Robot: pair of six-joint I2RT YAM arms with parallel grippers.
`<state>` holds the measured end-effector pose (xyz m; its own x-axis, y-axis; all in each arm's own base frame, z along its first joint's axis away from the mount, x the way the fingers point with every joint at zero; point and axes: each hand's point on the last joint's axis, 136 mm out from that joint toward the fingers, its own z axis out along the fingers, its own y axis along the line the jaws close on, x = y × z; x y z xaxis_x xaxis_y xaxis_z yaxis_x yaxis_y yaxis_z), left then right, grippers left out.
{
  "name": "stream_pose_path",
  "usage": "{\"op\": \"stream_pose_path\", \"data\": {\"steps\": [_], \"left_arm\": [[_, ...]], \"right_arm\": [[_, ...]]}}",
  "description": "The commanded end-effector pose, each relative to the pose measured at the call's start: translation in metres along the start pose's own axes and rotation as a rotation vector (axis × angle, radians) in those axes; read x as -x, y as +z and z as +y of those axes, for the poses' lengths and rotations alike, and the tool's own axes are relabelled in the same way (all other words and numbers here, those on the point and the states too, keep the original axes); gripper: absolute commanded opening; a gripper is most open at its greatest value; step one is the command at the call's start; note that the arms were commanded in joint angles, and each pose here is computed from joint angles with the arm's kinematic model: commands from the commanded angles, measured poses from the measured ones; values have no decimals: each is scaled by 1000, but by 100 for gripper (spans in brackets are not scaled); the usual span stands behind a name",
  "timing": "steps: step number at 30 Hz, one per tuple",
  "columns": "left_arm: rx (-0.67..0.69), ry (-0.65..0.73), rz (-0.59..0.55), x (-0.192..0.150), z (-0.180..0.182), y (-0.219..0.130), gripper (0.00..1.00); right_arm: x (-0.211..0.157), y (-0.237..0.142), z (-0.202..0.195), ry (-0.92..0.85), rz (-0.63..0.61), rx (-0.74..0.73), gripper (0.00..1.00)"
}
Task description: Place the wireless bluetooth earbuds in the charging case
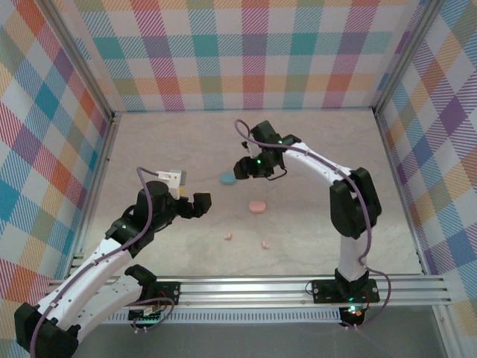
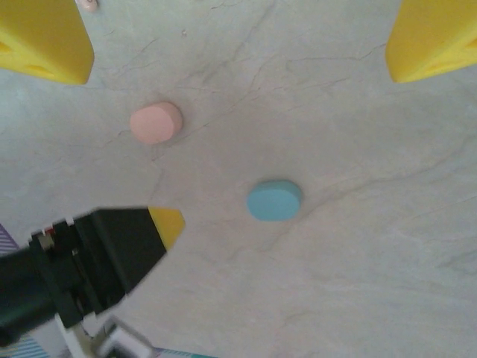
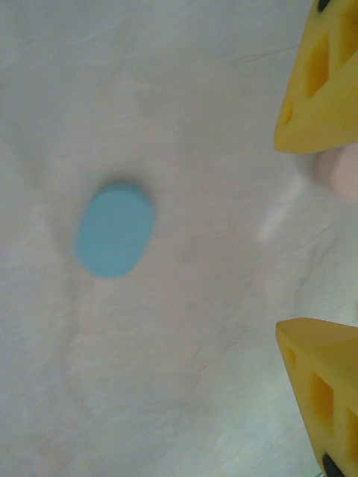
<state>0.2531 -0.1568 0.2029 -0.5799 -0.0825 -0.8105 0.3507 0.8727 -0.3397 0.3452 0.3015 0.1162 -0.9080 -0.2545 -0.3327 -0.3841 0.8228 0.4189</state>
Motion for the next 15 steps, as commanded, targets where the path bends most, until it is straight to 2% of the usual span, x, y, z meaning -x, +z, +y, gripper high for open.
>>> {"op": "stream_pose_path", "data": {"steps": [1, 5, 8, 15], "left_arm": [[-84, 54, -29, 6, -15, 6, 100], [-139, 73, 4, -4, -22, 19, 100], [-145, 97, 74, -13, -23, 25, 100], [-157, 113, 88, -17, -25, 23, 100]], "right_arm": [[-29, -4, -17, -24, 32, -54, 61], [-62, -4, -27, -161, 75, -54, 67], [-69, -8, -24, -334, 62, -25, 71], [-69, 1, -30, -756, -74, -46, 78]]}}
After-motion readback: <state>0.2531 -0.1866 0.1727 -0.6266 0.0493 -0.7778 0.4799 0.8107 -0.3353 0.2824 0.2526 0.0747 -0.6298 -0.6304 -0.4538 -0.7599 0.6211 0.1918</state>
